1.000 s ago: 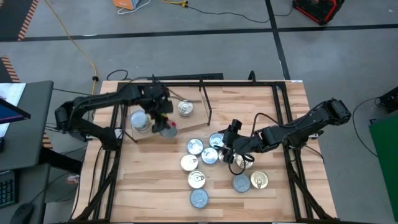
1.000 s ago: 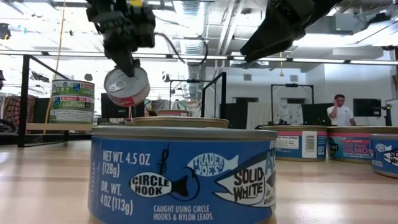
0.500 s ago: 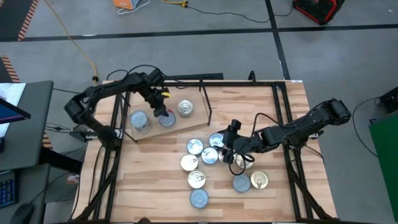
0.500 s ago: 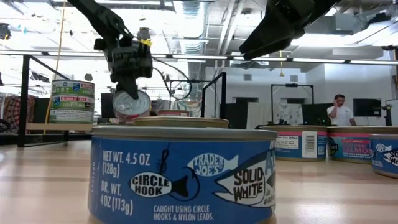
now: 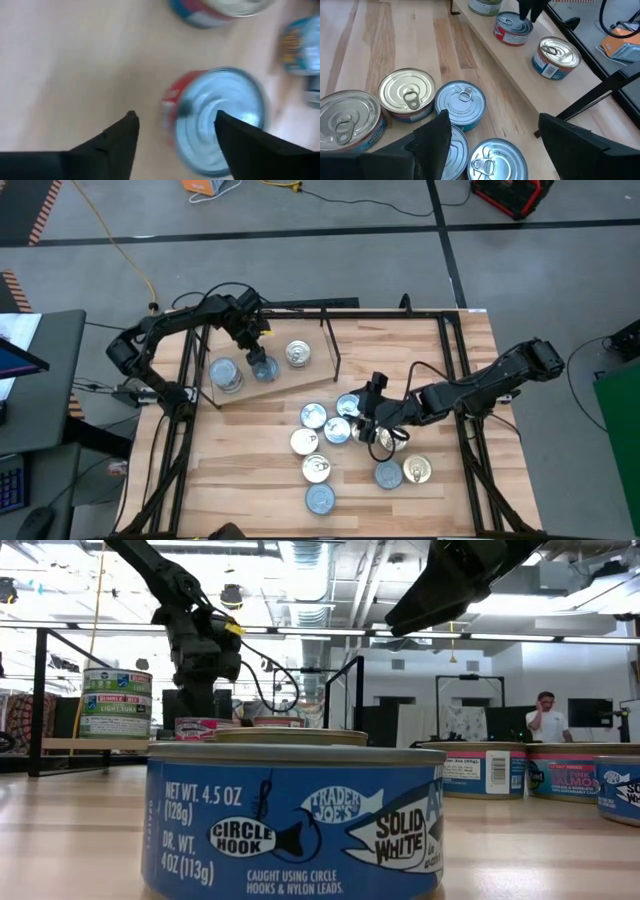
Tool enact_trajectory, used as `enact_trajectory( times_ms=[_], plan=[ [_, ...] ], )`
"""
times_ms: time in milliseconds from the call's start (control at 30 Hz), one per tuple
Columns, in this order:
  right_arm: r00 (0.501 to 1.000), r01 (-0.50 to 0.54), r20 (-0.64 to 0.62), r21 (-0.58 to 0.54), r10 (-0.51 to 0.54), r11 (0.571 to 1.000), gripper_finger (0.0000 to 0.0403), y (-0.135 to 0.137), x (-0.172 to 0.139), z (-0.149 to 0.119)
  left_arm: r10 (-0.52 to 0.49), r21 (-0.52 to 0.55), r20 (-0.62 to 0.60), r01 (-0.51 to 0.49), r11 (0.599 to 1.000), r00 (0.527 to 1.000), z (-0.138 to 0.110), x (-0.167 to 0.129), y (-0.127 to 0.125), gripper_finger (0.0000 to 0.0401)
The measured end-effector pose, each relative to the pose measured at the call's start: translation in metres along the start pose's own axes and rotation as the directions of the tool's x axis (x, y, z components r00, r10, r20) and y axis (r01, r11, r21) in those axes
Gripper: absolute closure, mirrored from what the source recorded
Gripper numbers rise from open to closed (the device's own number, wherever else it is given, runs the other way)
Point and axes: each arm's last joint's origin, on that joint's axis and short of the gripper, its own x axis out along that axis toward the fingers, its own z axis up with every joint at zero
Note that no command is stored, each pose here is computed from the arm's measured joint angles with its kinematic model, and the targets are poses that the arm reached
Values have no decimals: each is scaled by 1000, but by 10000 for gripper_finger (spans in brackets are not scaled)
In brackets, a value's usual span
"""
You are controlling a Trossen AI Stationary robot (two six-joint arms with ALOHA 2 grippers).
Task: Stack canned seafood by type on shelf
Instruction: Put the red tuna can on the shelf, then stack the blue pink tuna can on top of the blue pink tuna can on the shelf
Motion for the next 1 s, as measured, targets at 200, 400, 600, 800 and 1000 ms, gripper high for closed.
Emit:
enact_trajectory(
  times_ms=[200, 400, 600, 800, 1000],
  plan=[
    [1000, -6, -5, -2, 6, 1000, 78, -2, 2, 0, 127, 94, 75, -134, 987, 989, -1, -22, -6, 107],
    [1000, 6, -31, -7, -6, 1000, 78, -8, 4, -1, 149, 193, 322, -219, 956, 935, -2, -67, -39, 110],
    [998, 11, -54, -32, -12, 999, 78, -11, 6, -3, -50, 424, 487, -186, 886, 872, -34, -70, -118, 138],
    [998, -59, -19, -8, 59, 998, 78, -11, 9, 2, -138, 441, 630, -206, 874, 764, -81, -48, -173, 160],
    [984, -141, 111, -22, 142, 990, 78, 9, 31, 7, -37, 434, 691, -374, 819, 722, -115, -27, -214, 174]
  ],
)
